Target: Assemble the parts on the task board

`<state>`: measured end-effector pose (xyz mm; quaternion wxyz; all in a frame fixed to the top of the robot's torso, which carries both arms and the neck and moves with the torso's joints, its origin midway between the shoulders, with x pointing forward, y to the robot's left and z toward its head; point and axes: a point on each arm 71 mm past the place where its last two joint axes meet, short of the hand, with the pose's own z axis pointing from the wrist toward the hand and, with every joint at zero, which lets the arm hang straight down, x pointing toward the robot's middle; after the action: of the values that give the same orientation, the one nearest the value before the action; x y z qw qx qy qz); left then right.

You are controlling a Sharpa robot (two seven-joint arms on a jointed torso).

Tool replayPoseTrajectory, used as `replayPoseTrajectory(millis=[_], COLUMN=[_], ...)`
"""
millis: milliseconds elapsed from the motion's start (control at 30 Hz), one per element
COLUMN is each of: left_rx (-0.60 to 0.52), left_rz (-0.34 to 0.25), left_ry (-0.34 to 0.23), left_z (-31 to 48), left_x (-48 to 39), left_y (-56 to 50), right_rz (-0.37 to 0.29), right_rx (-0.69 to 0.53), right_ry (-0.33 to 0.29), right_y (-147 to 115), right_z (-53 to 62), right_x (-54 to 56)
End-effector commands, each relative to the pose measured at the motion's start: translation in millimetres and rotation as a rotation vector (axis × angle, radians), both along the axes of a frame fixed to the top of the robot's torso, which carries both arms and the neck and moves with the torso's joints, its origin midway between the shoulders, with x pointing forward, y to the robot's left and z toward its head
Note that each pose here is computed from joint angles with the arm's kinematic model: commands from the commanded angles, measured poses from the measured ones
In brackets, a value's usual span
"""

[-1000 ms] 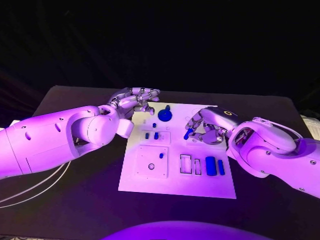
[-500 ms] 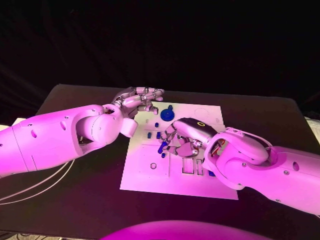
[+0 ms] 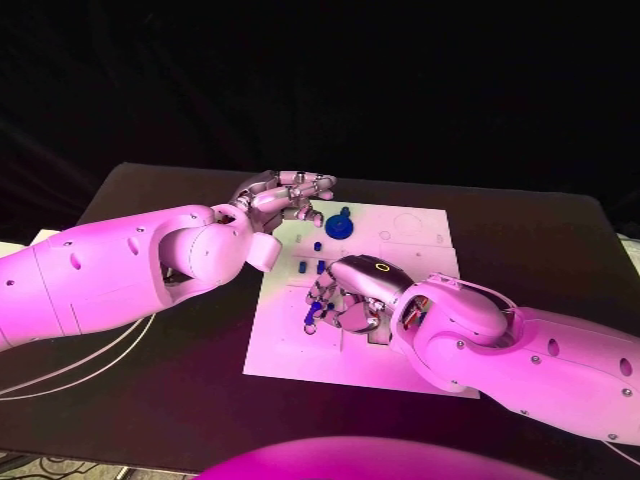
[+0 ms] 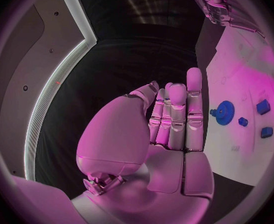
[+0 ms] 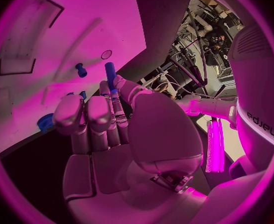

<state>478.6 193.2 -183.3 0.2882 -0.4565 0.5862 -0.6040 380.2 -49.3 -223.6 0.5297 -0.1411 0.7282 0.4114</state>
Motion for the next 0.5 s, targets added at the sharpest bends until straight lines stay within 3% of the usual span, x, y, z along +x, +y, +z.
replayPoseTrajectory(millis=[33, 500], left_rx=[-0.009, -0.007], left_rz=[-0.019, -0.017], left_ry=[-0.006, -0.005], left_z=[1.1, 0.5], left_x=[-0.8, 0.3], left_y=[-2.4, -1.1], right_rz=[0.028, 0.033], right_rx=[-0.039, -0.084], right_ry=[-0.016, 0.017], right_y=[1.9, 2.7], right_z=[-3.7, -10.8], right_x=[-1.9, -1.5])
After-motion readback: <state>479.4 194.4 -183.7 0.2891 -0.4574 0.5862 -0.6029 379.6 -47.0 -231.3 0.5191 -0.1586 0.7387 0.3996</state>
